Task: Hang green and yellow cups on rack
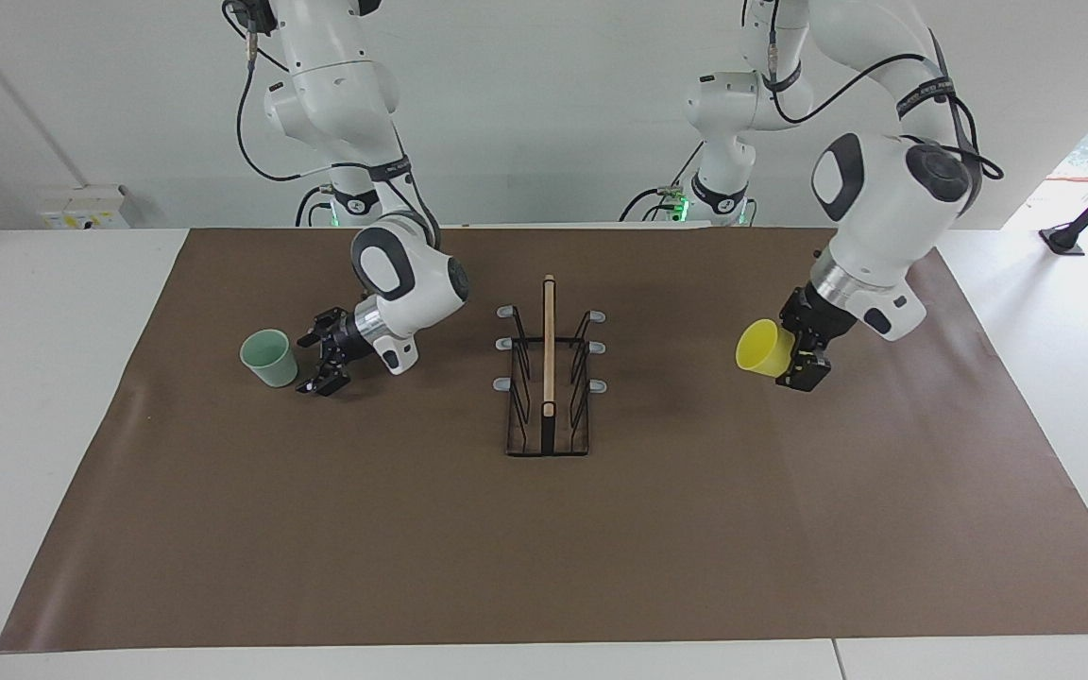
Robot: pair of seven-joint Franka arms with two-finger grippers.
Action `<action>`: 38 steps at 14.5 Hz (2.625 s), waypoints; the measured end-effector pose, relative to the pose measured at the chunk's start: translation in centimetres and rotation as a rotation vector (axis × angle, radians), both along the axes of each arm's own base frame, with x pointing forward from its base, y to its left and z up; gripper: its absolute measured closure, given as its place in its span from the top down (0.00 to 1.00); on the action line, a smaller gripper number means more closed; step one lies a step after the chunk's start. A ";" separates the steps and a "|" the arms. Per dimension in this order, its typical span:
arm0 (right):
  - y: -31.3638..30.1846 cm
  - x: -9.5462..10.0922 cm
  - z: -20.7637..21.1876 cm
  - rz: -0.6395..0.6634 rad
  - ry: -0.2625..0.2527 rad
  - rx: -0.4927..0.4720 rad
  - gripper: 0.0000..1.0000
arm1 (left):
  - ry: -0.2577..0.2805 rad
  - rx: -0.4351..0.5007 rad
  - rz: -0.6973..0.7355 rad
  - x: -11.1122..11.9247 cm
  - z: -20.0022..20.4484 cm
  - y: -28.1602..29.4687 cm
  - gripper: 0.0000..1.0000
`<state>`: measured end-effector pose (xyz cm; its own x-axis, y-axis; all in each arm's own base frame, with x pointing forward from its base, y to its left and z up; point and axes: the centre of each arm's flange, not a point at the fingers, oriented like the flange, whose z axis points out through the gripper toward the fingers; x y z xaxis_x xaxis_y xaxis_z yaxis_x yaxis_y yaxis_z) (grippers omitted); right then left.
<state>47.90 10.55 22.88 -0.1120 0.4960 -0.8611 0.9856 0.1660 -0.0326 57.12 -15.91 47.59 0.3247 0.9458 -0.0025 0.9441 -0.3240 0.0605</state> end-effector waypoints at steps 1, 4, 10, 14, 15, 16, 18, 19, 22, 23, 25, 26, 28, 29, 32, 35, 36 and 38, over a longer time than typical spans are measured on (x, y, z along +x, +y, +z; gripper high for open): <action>-0.2 0.0 -0.1 0.000 0.000 -0.004 1.00 | -0.022 0.065 -0.007 -1.0 0.2 -2.8 0.65; -1.2 0.0 -0.3 -0.011 0.004 -0.011 1.00 | -0.108 0.251 -0.047 -4.1 0.0 -9.6 0.65; -3.3 -0.3 -0.8 -0.014 0.016 -0.039 1.00 | -0.217 0.565 -0.109 -11.0 -2.6 -18.5 0.65; -4.7 -0.1 -0.9 -0.006 0.015 -0.064 1.00 | -0.262 0.672 -0.153 -14.4 -5.0 -22.5 0.65; -5.1 -0.1 -0.9 -0.008 0.016 -0.067 1.00 | -0.283 0.695 -0.158 -14.8 -5.7 -23.1 0.65; -5.3 -0.1 -0.9 -0.009 0.017 -0.069 1.00 | -0.294 0.719 -0.166 -15.1 -6.5 -23.6 0.65; -5.4 0.0 -0.9 -0.005 0.016 -0.073 1.00 | -0.296 0.765 -0.162 -15.8 -8.6 -24.8 0.65; -5.4 0.0 -0.9 -0.004 0.016 -0.074 0.93 | -0.309 0.780 -0.161 -16.1 -9.6 -25.5 0.65; -5.6 -0.1 -0.8 -0.009 0.017 -0.086 0.74 | -0.347 0.798 -0.157 -16.1 -9.8 -27.2 0.65; -5.7 -0.1 -0.7 -0.015 0.016 -0.095 0.67 | -0.355 0.793 -0.152 -16.0 -9.2 -27.6 0.65; -5.9 0.1 -0.3 -0.033 0.004 -0.121 0.67 | -0.371 0.778 -0.158 -16.4 -8.4 -28.6 0.65; -5.8 0.3 0.1 -0.039 -0.012 -0.127 0.66 | -0.378 0.771 -0.166 -16.8 -8.2 -29.0 0.65; -5.5 1.2 1.1 -0.046 -0.043 -0.128 0.64 | -0.382 0.759 -0.180 -17.3 -8.3 -29.7 0.67; -5.5 1.7 1.6 -0.052 -0.059 -0.127 0.64 | -0.382 0.756 -0.183 -17.4 -8.3 -29.8 0.70; -7.4 3.3 4.0 -0.103 -0.114 -0.118 0.64 | -0.379 0.734 -0.169 -17.4 -7.5 -29.9 0.99; -11.3 4.4 6.5 -0.166 -0.174 -0.068 0.64 | -0.368 0.679 -0.143 -16.8 -3.7 -28.8 1.00; -13.0 4.8 7.7 -0.180 -0.198 -0.034 0.64 | -0.343 0.656 -0.157 -16.4 -1.8 -27.7 1.00; -16.5 5.4 11.1 -0.196 -0.237 0.019 0.64 | -0.272 0.624 -0.228 -15.2 1.4 -24.8 1.00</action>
<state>53.35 -5.92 33.95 0.1903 0.5047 -0.8421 0.9786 -0.0292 0.2036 41.90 -40.75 48.99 0.4265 0.6529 0.6259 0.8268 -0.5620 0.0228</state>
